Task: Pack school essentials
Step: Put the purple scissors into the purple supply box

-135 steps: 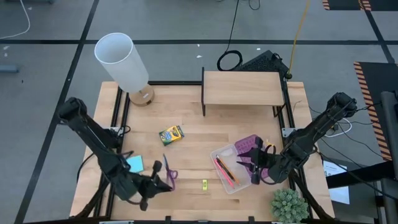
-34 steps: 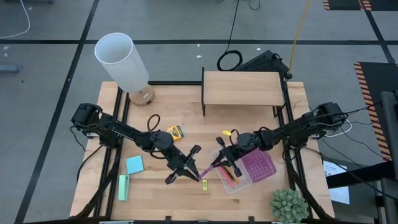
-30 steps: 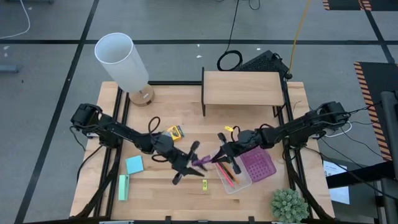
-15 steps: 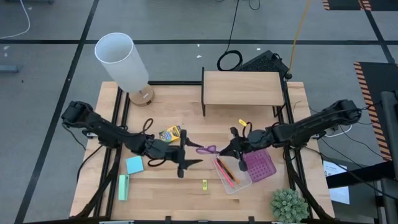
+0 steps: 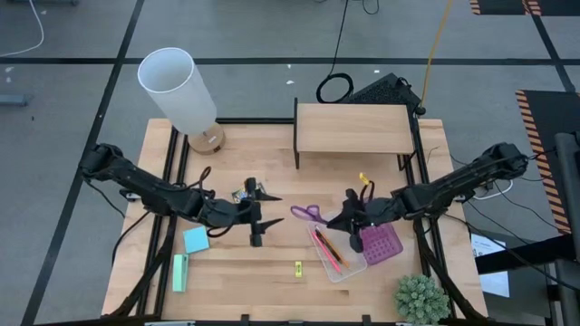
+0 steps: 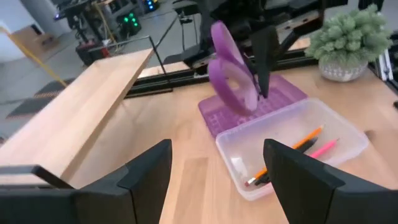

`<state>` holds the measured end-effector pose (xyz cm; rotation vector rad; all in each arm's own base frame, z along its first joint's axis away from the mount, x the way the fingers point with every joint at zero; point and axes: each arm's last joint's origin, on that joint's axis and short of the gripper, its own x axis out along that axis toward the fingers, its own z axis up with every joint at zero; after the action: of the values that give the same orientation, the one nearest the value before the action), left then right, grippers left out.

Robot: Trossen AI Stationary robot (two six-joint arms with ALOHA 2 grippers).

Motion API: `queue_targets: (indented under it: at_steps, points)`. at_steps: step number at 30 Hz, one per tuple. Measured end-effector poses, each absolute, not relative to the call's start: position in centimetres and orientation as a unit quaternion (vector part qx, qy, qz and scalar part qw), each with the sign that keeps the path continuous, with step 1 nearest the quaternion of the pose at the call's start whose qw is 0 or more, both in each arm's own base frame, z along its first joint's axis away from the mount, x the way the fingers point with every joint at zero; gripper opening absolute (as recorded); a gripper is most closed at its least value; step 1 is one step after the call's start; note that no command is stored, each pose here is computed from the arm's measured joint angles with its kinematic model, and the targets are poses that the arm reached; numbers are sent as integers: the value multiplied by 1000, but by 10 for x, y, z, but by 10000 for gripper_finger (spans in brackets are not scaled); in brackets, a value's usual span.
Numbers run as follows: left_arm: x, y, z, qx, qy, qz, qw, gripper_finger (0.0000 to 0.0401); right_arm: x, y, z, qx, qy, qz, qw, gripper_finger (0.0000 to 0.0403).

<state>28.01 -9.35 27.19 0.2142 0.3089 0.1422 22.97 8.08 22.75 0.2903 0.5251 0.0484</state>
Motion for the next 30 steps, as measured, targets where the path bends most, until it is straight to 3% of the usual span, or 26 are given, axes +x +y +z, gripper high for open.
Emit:
queue_targets:
  at_steps: [9,15,30]
  points:
    - [273,-114,263,7,175,55,983,257,210,102,201,207,249,-5,946,6]
    - [264,-139,270,-27,143,12,989,257,194,112,183,252,200,40,946,14]
    - [256,-159,277,-15,101,-20,995,257,186,109,171,242,193,17,951,10]
